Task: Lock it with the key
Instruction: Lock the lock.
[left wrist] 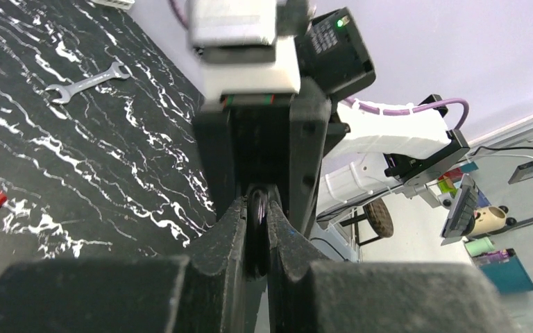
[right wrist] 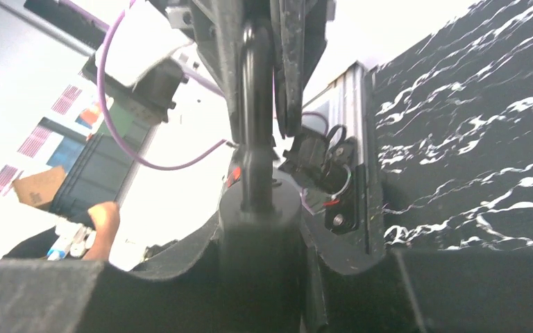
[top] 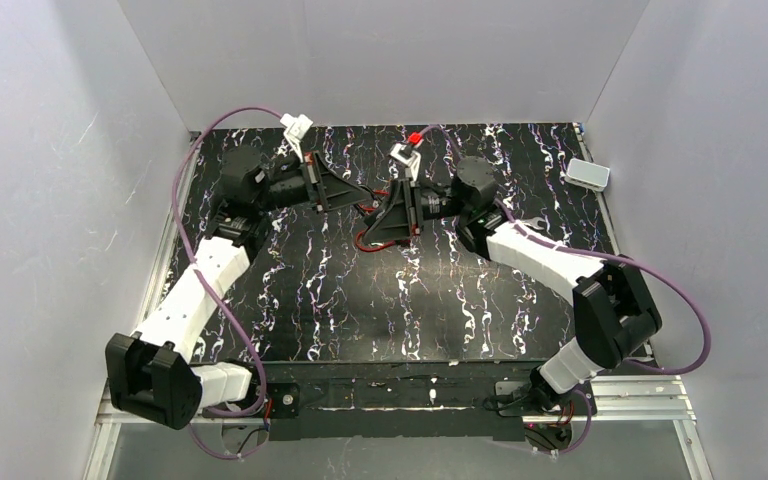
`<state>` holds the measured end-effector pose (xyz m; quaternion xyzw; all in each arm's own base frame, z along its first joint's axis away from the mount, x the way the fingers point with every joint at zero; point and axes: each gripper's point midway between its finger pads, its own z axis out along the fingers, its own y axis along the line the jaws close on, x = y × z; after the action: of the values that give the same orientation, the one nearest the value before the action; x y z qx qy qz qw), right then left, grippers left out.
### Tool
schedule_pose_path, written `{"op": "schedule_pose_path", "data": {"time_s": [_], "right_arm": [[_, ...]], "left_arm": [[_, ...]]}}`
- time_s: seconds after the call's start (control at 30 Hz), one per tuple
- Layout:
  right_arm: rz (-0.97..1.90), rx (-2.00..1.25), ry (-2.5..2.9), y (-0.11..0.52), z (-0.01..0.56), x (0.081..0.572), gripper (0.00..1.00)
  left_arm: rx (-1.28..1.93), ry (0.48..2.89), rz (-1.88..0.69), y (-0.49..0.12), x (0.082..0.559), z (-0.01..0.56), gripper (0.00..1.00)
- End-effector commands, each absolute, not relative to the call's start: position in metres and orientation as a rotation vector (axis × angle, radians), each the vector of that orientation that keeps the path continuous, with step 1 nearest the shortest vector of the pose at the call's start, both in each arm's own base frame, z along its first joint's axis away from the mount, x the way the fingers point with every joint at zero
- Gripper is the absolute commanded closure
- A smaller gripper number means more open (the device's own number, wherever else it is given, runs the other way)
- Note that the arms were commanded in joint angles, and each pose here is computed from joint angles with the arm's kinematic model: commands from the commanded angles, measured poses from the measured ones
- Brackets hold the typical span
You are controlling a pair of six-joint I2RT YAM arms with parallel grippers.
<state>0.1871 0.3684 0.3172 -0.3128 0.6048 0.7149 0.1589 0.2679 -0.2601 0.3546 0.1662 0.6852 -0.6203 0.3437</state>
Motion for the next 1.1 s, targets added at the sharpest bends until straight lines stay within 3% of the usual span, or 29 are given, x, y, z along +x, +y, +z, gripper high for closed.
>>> {"op": "schedule_pose_path", "data": {"time_s": [0.0,0.27,0.5,1.07], "right_arm": [[1.905,-0.877,1.464,0.340,0.384,0.204,0.99],[1.856,-0.868,1.463,0.328,0.388,0.211,0.97],[1.830,-0.819,1.452,0.326,0.394,0.221,0.74],[1.851,-0.590,1.450,0.334,0.396,0.252,0.59]], "left_arm": [[0.471,1.754,-1.617,-0.233,0.248,0.365,1.00],[0.439,1.742,-1.598,-0.218,0.238,0.365,1.00],[0.415,1.735,-1.606,-0.215,0.228,0.369,1.00],[0.129,1.791,-1.612,-0.212,0.251,0.352,1.00]]}}
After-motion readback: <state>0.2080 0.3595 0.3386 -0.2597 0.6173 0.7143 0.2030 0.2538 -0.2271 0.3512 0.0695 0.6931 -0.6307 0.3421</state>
